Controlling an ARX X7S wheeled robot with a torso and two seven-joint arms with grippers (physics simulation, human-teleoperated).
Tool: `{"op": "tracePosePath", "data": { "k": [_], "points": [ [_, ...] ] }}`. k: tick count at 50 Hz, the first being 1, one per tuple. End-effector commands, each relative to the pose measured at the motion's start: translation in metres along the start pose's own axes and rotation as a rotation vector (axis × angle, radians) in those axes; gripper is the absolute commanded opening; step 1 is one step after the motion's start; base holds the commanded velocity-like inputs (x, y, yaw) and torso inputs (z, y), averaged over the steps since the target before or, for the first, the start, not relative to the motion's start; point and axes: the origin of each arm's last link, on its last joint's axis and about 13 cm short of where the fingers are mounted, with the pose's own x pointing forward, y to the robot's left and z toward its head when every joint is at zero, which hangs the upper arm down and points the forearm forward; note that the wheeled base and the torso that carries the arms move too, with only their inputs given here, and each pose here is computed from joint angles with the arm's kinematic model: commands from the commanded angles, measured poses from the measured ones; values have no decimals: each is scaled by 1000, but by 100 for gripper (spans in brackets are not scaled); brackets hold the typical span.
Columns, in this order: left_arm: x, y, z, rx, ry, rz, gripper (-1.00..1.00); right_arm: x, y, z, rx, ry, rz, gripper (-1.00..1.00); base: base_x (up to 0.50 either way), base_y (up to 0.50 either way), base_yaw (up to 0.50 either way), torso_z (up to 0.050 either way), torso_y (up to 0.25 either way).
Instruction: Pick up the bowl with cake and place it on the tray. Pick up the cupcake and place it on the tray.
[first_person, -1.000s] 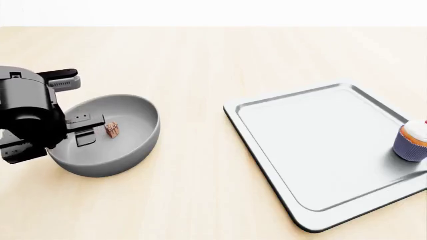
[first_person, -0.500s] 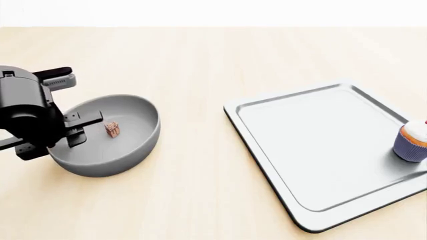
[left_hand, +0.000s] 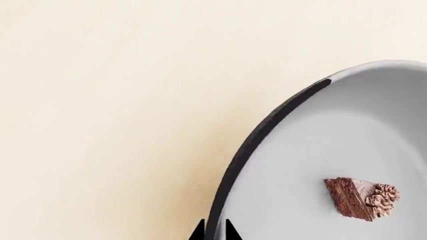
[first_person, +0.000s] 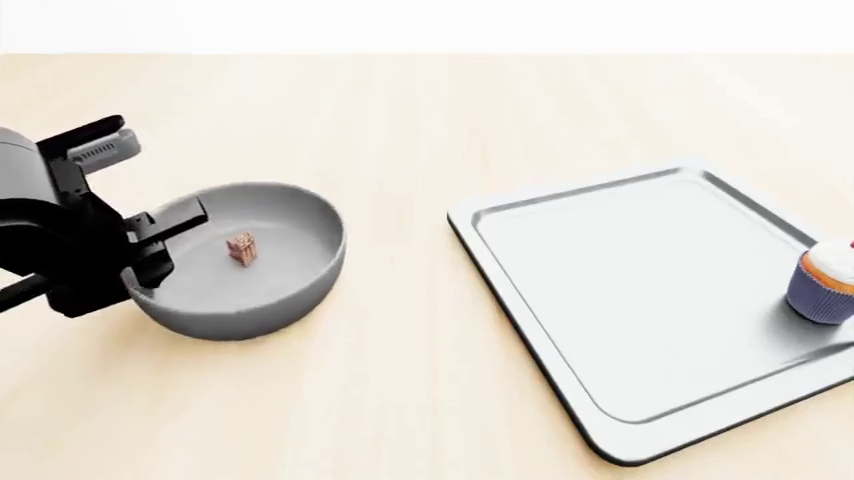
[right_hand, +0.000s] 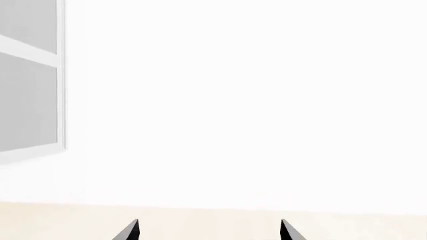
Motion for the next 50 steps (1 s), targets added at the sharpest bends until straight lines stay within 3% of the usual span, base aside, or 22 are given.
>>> {"op": "tracePosePath", "data": {
  "k": [1, 17, 33, 42, 50],
  "points": [
    [-23, 1, -5, -28, -39, -76, -100, -1, 0, 1, 2, -4, -2, 100, 0, 0, 0, 0, 0],
    [-50, 4, -13, -21, -104, -126, -100, -1, -1, 1, 2, -6, -3, 100, 0, 0, 0, 0, 0],
    [-60, 1, -20, -18, -75, -194, -100, -1, -1, 2, 2, -6, -4, 100, 0, 0, 0, 0, 0],
    [-58, -16, -26, 18, -21, -208, -100, -2, -2, 2, 5, -6, -8, 100, 0, 0, 0, 0, 0],
    [-72, -35, -19, 26, -6, -246, -100, -3, -3, 4, 11, -13, -15, 100, 0, 0, 0, 0, 0]
  ]
}}
